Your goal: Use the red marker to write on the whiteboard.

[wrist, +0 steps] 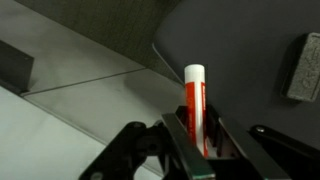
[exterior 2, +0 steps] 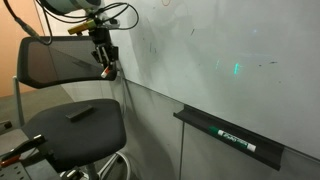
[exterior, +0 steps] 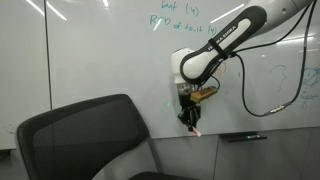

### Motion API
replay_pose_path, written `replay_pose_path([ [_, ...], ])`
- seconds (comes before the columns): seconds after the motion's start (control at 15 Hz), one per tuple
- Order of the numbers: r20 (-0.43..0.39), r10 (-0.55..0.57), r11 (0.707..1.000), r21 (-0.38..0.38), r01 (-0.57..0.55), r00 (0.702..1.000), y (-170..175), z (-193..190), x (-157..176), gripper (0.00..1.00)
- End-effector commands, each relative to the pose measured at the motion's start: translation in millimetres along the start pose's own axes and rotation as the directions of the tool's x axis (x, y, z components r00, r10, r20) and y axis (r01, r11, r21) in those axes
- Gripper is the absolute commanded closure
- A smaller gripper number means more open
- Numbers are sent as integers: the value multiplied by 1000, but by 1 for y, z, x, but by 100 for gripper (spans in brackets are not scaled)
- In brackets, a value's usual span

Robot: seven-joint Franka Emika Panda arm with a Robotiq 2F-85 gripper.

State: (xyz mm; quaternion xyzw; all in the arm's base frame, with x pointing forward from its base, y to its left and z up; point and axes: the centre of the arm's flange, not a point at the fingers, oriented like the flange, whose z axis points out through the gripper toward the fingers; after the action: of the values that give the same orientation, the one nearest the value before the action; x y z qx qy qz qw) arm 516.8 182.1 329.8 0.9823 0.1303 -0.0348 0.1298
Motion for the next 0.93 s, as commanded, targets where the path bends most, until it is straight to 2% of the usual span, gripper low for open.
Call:
replay_pose_path([
  [0.0,-69,41,994,-100,-48,997,19,-48,-2,94],
  [0.27,-138,81,981,-163,-103,987,39,-80,12,94],
  [0.87,-203,206,947,-206,-247,957,102,-116,50,94],
])
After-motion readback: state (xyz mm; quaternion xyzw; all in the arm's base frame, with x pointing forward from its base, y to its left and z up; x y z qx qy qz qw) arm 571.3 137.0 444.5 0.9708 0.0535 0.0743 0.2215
